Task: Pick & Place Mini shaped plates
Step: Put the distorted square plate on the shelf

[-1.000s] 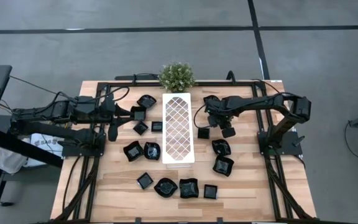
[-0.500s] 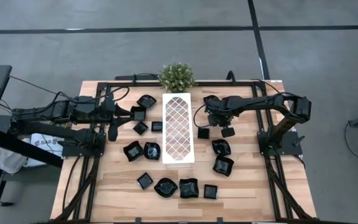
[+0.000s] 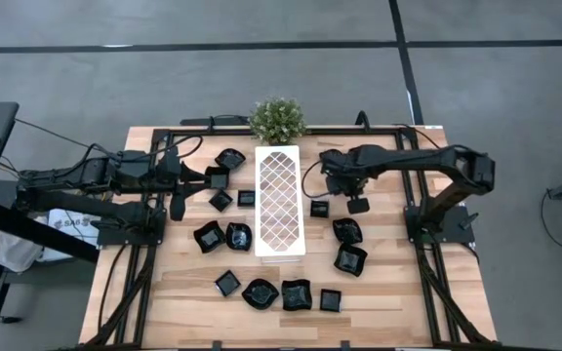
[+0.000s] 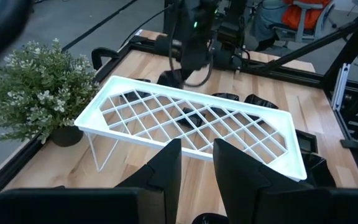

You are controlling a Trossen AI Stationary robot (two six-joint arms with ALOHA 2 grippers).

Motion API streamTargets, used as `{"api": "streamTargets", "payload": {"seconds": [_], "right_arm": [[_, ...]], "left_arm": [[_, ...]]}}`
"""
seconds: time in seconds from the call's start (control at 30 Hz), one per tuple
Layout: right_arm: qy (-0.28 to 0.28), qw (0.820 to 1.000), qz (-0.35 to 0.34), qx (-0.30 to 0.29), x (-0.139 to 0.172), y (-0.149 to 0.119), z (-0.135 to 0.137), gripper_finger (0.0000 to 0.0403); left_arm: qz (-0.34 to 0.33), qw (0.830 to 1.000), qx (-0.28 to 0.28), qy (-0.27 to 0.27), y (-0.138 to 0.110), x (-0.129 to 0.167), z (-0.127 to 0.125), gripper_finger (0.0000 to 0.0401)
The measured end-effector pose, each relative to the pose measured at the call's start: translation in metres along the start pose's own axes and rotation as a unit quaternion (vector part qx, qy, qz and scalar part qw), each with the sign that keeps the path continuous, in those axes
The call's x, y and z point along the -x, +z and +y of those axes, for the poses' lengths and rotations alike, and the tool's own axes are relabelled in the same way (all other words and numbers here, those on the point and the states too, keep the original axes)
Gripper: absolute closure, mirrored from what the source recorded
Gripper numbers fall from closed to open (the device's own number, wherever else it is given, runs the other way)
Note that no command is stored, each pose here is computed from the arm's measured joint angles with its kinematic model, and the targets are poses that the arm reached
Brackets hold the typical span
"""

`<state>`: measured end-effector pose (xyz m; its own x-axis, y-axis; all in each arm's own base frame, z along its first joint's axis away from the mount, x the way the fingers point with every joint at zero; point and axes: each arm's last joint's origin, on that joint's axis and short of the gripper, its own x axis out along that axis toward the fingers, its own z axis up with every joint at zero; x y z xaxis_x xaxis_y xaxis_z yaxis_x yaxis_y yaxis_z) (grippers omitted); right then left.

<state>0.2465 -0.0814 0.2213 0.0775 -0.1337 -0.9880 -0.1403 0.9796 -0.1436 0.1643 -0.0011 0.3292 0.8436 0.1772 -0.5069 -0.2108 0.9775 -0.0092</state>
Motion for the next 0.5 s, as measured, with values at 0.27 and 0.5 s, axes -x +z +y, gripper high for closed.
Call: {"api": "streamTargets", "payload": {"seconds": [0.27,0.5], "right_arm": [[-0.059,0.997,-0.044,-0.026,0.067,0.003,-0.002,0.0402],[-0.119,0.989,-0.064,-0.058,0.118,0.019,-0.011,0.0402]], "left_arm": [[0.0,1.0,0.012,0.0,0.0,0.0,0.0,0.0306],[-0.001,1.0,0.012,0.0,0.0,0.0,0.0,0.0306]]}}
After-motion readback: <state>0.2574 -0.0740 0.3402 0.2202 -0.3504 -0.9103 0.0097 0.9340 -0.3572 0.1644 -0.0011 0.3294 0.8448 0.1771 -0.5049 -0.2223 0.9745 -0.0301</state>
